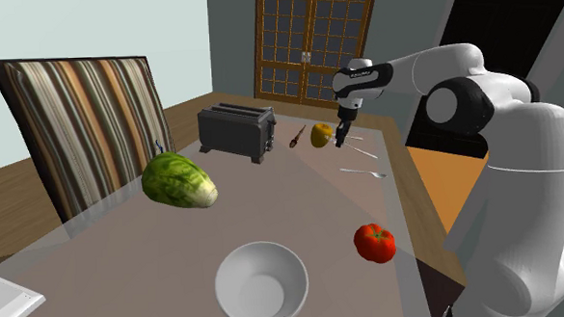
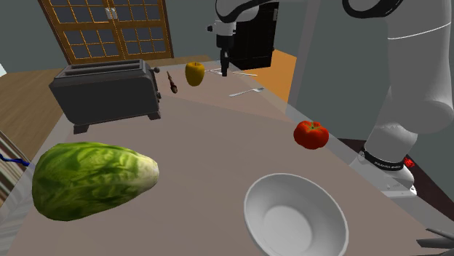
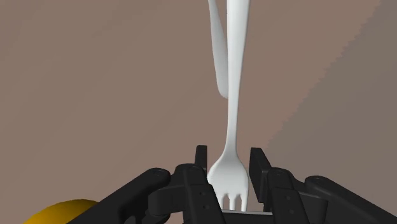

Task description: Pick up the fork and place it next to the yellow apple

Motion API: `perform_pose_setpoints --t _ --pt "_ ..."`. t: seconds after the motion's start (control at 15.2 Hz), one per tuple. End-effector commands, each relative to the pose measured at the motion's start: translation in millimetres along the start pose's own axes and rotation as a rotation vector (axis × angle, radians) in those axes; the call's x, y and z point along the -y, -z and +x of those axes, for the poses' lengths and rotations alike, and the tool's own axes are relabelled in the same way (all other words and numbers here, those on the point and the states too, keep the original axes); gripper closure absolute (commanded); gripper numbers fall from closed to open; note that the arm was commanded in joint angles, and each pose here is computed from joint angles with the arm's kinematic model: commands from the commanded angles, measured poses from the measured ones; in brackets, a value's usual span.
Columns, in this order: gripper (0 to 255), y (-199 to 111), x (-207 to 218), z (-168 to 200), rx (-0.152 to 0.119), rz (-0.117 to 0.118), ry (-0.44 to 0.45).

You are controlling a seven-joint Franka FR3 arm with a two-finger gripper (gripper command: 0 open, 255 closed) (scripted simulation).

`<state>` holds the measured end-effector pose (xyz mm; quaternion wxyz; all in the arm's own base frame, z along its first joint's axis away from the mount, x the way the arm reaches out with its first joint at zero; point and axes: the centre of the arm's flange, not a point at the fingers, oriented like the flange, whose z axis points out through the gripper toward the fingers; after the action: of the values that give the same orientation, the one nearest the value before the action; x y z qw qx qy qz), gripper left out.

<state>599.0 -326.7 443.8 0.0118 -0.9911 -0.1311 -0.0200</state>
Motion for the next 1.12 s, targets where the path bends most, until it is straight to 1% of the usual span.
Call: perform_pose_setpoints --t 0.0,1.06 --pt "255 -10.0 0.0 0.1 0.0 0.0 0.0" --pt "255 -94.4 -1.6 -3.5 0.0 0.0 0.0"
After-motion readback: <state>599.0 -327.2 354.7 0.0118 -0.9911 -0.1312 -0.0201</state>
